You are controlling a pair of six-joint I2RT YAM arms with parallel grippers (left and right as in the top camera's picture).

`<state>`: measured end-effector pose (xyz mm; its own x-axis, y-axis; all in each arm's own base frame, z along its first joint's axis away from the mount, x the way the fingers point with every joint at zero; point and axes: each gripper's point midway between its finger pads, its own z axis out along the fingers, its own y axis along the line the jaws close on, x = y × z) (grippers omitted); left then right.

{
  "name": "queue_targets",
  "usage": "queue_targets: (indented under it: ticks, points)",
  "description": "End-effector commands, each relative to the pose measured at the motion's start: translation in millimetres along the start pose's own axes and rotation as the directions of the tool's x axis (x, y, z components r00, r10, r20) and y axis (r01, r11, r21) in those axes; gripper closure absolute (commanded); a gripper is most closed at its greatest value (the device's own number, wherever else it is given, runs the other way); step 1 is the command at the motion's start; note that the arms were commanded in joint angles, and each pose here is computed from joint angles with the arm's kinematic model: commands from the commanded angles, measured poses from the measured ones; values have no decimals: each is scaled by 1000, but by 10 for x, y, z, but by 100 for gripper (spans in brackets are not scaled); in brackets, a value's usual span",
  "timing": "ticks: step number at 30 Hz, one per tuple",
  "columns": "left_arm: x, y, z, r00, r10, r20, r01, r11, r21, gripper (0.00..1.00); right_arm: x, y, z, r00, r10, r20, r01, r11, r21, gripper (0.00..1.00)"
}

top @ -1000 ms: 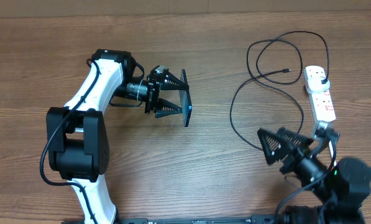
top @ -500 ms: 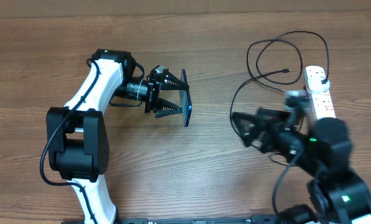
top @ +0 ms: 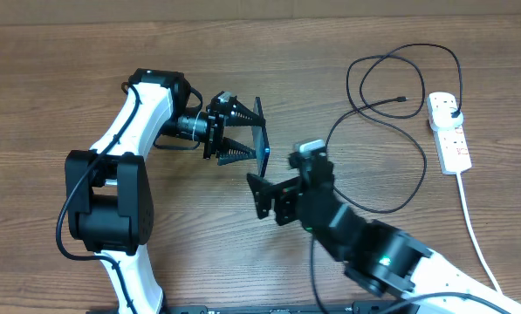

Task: Plug charger to phone and switch on socket
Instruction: 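Move the right gripper to the phone and grasp its lower end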

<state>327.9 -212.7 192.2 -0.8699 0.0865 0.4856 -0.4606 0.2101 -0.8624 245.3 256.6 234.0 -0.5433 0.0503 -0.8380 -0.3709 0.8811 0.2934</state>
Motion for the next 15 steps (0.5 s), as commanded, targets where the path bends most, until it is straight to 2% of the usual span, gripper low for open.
queue_targets:
  ticks: [1, 15]
  points:
    - [12, -142, 10, 999, 53, -7, -53, 998, 46, 41, -137, -48, 93, 996, 14, 91, -24, 994, 107, 0]
    - [-1, -125, 11, 998, 65, -4, -64, 997, 35, 41, -10, 47, 563, 994, 14, 105, -27, 992, 126, 0]
